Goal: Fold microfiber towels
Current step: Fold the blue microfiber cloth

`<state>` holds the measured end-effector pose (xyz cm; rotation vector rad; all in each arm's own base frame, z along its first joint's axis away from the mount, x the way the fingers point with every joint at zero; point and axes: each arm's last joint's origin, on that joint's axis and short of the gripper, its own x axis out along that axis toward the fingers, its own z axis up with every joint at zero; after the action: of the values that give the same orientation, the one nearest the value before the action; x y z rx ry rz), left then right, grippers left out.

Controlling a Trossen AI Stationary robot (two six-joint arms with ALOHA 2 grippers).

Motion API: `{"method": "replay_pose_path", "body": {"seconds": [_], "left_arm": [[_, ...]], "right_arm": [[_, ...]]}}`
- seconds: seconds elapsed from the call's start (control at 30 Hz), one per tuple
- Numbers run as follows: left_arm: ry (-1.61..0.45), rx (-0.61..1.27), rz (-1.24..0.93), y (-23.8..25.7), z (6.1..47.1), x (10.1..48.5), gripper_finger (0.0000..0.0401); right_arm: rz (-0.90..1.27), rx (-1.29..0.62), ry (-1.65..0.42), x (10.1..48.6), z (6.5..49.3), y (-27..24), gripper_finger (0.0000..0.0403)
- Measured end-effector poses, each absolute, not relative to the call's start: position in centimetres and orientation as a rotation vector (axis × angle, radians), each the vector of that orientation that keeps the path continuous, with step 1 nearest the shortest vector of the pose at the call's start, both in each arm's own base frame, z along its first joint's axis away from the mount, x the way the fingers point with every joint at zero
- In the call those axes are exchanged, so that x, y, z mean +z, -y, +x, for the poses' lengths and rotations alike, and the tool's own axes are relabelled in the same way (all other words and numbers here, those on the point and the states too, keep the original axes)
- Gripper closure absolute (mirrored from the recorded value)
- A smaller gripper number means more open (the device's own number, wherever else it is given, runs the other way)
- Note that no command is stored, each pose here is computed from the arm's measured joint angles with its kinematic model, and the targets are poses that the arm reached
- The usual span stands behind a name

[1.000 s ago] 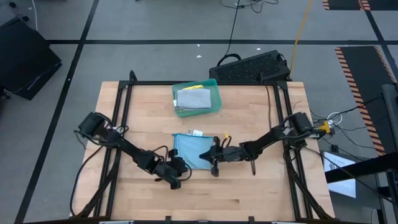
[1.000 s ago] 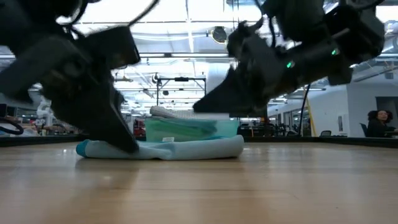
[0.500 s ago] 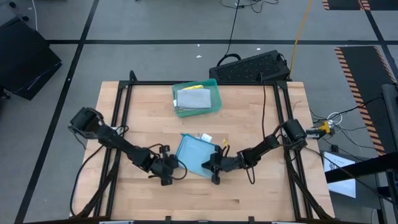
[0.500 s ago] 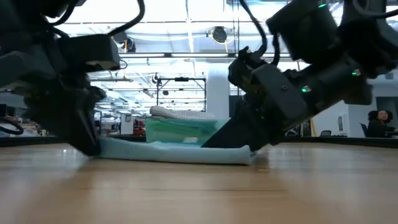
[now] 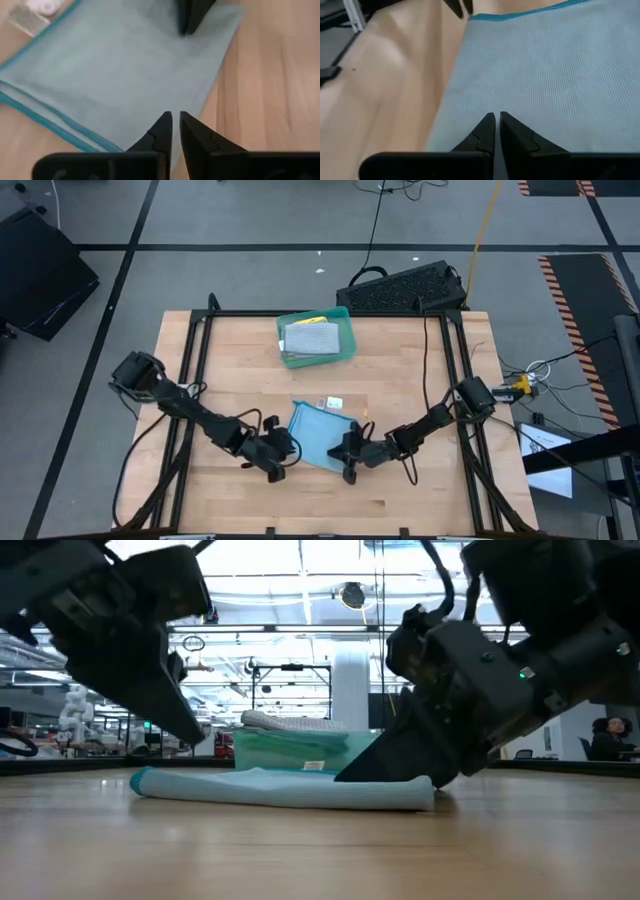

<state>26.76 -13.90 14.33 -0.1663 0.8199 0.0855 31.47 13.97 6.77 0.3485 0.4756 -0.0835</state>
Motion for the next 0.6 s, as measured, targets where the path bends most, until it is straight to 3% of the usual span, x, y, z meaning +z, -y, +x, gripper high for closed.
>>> {"method": "replay_pose_path", "body": {"seconds": [0.3, 0.6], "left_arm": [[-1.006, 0.243, -0.199, 13.3, 25.8, 11.6, 0.0366], [-1.042, 0.21, -0.084, 11.4, 24.8, 14.3, 0.0366]], "right_arm": [[0.44, -0.039, -0.431, 7.3, 31.1, -15.5, 0.0385], [0.386, -0.033, -0.278, 10.1, 32.0, -14.4, 0.038]]}}
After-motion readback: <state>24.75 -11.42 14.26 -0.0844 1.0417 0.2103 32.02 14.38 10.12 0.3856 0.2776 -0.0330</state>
